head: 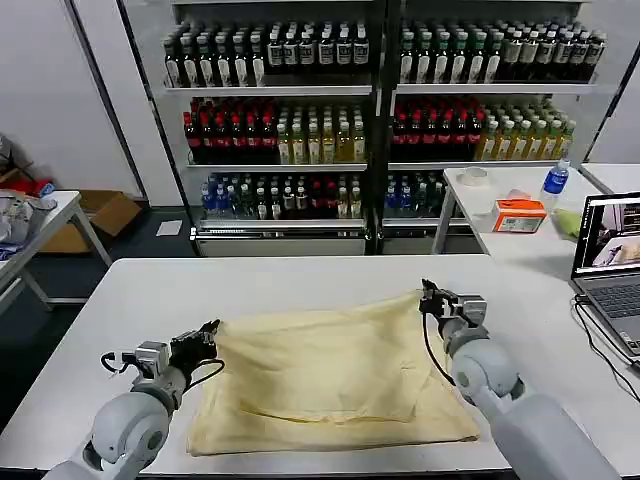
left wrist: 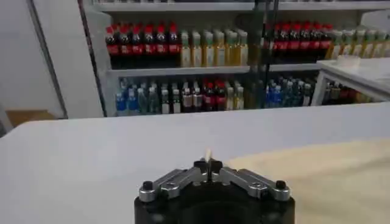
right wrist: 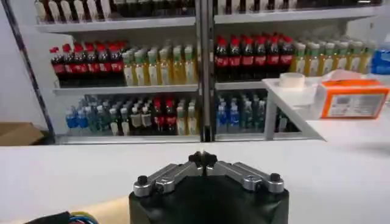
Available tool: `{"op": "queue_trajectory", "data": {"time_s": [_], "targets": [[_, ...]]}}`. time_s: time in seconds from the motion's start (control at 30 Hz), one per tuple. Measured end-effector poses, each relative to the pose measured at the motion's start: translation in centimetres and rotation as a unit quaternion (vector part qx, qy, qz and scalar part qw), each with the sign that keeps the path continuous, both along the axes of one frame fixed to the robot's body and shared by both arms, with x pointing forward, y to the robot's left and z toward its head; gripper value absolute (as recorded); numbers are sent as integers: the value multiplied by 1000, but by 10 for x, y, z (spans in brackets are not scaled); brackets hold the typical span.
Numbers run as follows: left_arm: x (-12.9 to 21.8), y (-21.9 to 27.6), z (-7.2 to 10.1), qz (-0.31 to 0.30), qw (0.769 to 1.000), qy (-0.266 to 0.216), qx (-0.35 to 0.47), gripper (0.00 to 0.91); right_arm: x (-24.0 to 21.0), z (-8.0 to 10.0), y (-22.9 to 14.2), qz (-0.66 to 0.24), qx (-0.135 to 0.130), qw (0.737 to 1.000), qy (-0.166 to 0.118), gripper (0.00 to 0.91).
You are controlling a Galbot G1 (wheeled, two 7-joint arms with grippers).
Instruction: Fold and organize the clothes.
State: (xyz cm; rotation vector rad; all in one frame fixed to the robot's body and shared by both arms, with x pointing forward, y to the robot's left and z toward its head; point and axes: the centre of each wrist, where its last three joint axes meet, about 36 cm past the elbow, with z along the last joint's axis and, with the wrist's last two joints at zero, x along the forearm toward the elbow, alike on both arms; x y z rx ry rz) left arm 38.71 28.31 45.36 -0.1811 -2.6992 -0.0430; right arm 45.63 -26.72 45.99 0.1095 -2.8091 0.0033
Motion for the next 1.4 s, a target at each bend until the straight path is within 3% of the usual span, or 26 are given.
{"op": "queue_trajectory", "data": {"time_s": [0.43,0.93,1.4], "targets": [[-42,-9,0,-13,1000,7,-2,10,-63,11,-11,18,-10,1000,12,0],[-79,-8,-5,-21,999,23,26,10,-119,13,-19,26,-20,998,45,0],[-99,-8,-19,-29,997,52,44,10,-148,1,-20,20,-31,996,85,0]]}}
